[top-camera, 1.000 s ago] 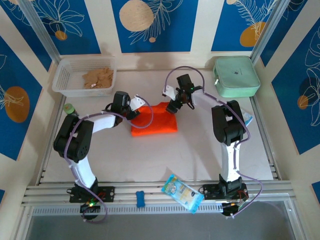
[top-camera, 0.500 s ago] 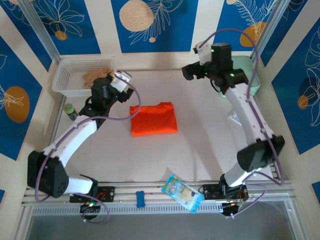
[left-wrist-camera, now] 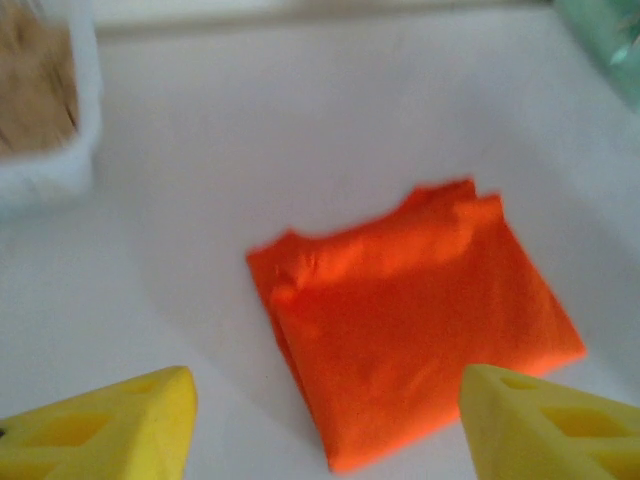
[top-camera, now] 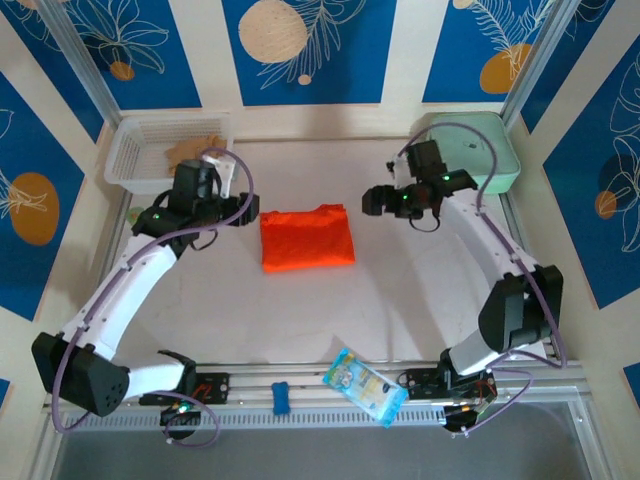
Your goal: Fold and stack the t-shirts
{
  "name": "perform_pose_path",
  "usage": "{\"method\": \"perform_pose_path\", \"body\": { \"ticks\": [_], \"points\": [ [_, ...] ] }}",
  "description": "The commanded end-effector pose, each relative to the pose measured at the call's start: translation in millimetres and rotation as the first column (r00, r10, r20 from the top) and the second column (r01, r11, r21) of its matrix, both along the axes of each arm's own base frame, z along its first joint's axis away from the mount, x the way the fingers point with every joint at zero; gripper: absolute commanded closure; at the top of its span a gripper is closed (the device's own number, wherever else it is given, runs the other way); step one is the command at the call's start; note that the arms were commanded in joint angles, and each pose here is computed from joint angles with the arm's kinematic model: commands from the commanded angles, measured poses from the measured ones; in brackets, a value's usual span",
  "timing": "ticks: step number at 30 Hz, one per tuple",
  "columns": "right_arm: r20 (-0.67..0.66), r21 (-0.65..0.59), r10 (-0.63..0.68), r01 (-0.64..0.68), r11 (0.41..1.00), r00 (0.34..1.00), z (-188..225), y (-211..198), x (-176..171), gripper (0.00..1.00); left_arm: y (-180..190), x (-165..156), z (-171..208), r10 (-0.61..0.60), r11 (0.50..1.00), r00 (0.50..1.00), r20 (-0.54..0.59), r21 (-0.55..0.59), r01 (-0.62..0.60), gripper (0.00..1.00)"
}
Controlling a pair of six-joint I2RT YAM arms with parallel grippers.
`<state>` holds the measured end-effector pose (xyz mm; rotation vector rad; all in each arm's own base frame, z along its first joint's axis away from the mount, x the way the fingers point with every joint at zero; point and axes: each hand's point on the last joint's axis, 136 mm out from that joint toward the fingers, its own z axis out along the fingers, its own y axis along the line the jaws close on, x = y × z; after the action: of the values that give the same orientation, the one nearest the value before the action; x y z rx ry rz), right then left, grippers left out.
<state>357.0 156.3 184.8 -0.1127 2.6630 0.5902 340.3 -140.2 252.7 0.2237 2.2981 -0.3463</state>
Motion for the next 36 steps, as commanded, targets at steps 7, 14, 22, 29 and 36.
{"method": "perform_pose_path", "body": {
  "ticks": [7,14,22,29,36],
  "points": [
    [-0.2,-0.073,-0.057,0.043,0.996,0.978,-73,32,-3,0.27,-11,-16,-110,0.136,0.99,0.913,-0.383,0.018,-0.14,0.38],
    [-0.258,-0.139,-0.065,0.029,0.99,0.964,-112,49,4,0.31,-27,4,-154,0.168,0.986,0.884,-0.435,0.071,-0.153,0.4],
    [-0.307,-0.15,-0.068,0.022,0.988,0.949,-136,54,3,0.47,-34,15,-188,0.18,0.984,0.865,-0.468,0.079,-0.162,0.56],
    [-0.333,-0.143,-0.059,0.012,0.99,0.941,-146,60,-3,0.56,-46,21,-209,0.163,0.987,0.857,-0.488,0.073,-0.146,0.57],
    [-0.373,-0.145,-0.063,0.009,0.989,0.926,-164,65,-9,0.62,-44,20,-235,0.183,0.983,0.832,-0.524,0.117,-0.143,0.64]
  ]
}}
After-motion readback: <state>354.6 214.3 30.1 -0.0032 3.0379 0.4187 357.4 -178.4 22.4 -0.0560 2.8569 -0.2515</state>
